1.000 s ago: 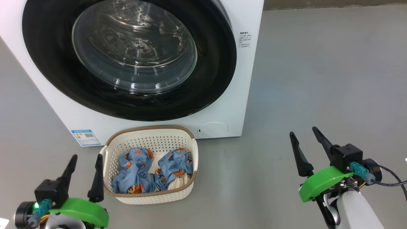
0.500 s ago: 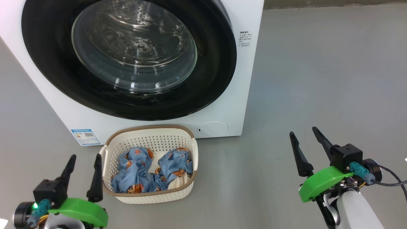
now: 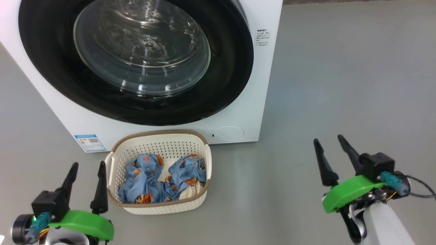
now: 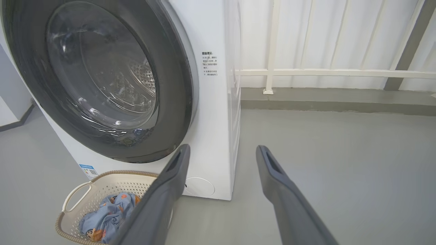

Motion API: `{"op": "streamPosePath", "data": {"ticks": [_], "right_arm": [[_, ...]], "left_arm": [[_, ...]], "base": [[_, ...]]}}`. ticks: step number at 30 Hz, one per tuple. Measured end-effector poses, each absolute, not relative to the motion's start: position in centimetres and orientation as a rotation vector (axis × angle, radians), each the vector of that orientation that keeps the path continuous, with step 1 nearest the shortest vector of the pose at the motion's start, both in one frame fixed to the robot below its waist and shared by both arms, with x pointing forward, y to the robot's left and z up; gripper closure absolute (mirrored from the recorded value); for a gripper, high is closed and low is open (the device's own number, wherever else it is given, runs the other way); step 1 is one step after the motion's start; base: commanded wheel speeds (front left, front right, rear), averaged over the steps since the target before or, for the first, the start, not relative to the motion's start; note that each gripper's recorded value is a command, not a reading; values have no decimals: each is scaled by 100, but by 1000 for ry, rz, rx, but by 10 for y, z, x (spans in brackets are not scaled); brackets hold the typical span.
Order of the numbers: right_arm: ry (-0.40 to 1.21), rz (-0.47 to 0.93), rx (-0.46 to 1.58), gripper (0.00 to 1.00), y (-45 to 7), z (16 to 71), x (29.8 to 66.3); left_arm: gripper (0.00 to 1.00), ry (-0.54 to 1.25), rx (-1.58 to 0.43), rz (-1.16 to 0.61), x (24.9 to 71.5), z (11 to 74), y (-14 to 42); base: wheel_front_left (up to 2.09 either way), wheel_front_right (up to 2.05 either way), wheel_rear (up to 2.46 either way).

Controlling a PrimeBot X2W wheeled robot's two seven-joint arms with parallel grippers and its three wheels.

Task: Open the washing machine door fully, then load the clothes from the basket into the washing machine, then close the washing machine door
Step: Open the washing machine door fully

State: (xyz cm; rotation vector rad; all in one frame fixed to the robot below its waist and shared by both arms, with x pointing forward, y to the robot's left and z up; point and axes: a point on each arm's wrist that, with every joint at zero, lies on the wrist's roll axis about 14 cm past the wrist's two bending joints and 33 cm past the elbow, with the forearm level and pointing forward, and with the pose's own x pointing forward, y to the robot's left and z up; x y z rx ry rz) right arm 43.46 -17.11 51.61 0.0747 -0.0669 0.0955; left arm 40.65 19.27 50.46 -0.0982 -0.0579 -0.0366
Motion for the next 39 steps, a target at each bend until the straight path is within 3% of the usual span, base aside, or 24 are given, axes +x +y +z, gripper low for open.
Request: {"op": "streamPosePath", "data": {"ticks": [14,19,20,22,24,33,39], "right_arm": [[-273,42,239,0,-190,595,497],[-328,10,402,0,-201,620,521],[-332,2,447,5,-204,622,526],[-325,-6,529,61,-205,624,535],[-311,-18,634,100,-208,622,545],[-181,-4,984,100,-193,601,585],[-64,75,1088,100,-164,595,608]], "left_arm": [[0,-30,-102,-38,409,492,190],[0,-5,-113,-29,409,482,190],[0,-2,-116,-28,409,481,189],[0,3,-117,-27,410,479,189],[0,1,-115,-24,412,480,191],[0,23,-108,-3,416,471,198],[0,29,-110,8,420,469,202]], "base": [[0,0,0],[0,0,0],[0,0,0],[0,0,0],[0,0,0],[0,0,0],[0,0,0]]}}
